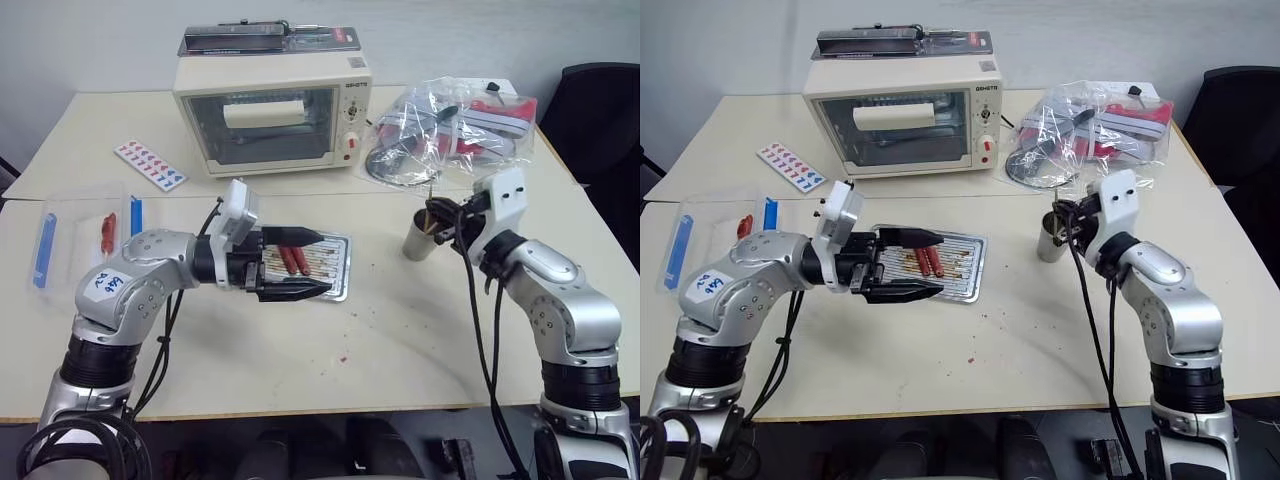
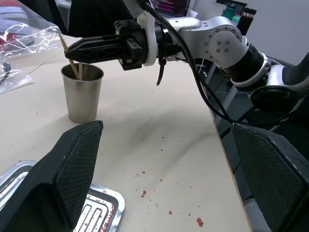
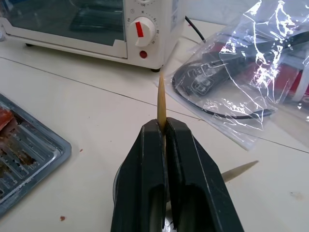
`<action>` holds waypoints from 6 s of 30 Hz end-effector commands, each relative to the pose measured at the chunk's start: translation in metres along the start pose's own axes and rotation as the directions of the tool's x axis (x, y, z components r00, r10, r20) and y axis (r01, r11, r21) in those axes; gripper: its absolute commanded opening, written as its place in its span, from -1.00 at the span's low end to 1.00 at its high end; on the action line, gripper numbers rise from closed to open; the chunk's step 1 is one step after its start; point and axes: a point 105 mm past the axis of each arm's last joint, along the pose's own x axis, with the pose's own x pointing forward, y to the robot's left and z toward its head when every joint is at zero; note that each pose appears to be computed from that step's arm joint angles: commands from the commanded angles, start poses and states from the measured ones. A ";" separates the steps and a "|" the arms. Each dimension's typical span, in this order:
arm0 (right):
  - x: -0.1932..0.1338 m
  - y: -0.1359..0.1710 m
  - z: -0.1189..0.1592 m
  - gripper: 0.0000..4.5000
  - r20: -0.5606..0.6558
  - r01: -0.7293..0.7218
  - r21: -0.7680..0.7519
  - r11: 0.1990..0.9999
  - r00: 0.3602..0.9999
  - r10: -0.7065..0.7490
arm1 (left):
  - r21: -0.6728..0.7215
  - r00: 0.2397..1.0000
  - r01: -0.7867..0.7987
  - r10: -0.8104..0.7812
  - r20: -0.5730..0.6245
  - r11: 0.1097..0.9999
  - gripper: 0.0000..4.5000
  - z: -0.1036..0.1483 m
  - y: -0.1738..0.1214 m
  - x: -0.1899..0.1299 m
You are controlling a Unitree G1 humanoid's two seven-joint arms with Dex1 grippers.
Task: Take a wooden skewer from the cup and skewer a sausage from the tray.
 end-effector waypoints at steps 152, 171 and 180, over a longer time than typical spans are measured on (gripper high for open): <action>0.078 0.173 -0.036 0.44 -0.235 -0.448 -0.184 0.875 0.884 0.404 | 0.277 0.796 -0.577 0.605 -0.018 0.768 -1.00 0.042 0.022 -0.134; 0.103 0.180 -0.054 0.44 -0.272 -0.449 -0.153 0.880 0.875 0.399 | 0.283 0.802 -0.572 0.597 -0.005 0.770 -1.00 0.041 0.026 -0.130; 0.106 0.183 -0.050 -0.04 -0.256 -0.457 -0.108 0.883 0.871 0.420 | 0.287 0.802 -0.571 0.597 -0.003 0.769 -1.00 0.040 0.027 -0.129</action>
